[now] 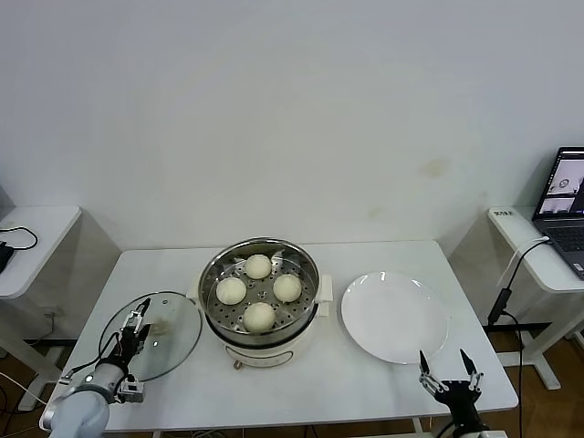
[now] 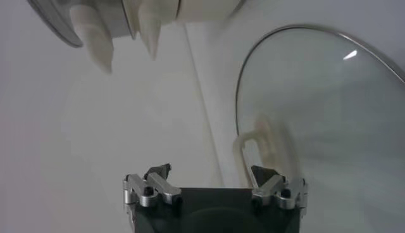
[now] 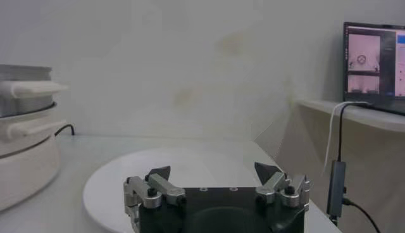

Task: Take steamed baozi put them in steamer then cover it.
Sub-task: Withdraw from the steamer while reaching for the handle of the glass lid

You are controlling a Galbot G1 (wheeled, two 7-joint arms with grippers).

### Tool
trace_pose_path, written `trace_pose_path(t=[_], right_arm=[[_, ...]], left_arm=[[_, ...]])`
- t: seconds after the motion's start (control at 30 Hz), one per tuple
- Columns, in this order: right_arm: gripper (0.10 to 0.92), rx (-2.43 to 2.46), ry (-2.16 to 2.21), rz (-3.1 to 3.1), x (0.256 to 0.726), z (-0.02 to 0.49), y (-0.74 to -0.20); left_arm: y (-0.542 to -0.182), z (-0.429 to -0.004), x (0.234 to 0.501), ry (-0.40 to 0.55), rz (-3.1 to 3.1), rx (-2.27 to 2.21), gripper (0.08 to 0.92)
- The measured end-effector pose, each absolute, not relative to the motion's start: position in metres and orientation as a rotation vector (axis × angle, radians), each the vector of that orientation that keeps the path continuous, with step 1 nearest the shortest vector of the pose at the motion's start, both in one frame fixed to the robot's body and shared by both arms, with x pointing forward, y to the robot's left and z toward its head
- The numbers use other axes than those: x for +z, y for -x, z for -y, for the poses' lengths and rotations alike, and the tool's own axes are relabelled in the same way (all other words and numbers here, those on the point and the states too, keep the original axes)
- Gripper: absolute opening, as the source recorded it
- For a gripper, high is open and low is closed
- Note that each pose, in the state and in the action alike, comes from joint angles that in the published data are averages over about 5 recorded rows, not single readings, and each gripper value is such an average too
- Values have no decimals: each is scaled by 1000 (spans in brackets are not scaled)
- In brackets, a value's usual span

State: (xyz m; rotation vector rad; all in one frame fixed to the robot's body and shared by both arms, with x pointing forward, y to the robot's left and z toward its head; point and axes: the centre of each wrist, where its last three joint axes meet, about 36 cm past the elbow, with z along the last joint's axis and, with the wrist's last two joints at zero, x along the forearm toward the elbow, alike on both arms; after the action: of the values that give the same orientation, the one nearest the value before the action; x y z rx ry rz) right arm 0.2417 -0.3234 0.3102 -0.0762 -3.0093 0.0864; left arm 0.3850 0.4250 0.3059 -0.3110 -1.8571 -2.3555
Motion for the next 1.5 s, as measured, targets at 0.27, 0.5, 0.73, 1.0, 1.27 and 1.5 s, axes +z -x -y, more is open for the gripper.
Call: trace_pose_path(t=[0.27,0.5,0.73,1.0,1.27,1.5], right_arm=[[823,85,74,3005,308,323,-242],[823,84,70,3001,307,322,-242],[823,82,60,2997,304,320,-242],[823,81,50,2994,303,318,-243],[823,84,44,2991,303,317,-242],[823,92,36,2992,303,316,-241]], left_arm=[[-399,-428,302,294,1860,-2340,823],[-409,-434,296,271,1869,-2312,823],[-411,-437,291,261,1885,-2283,747],[-414,-441,288,272,1895,-2255,515],[-413,-442,280,280,1918,-2220,281],[-407,-441,276,254,1972,-2195,164]])
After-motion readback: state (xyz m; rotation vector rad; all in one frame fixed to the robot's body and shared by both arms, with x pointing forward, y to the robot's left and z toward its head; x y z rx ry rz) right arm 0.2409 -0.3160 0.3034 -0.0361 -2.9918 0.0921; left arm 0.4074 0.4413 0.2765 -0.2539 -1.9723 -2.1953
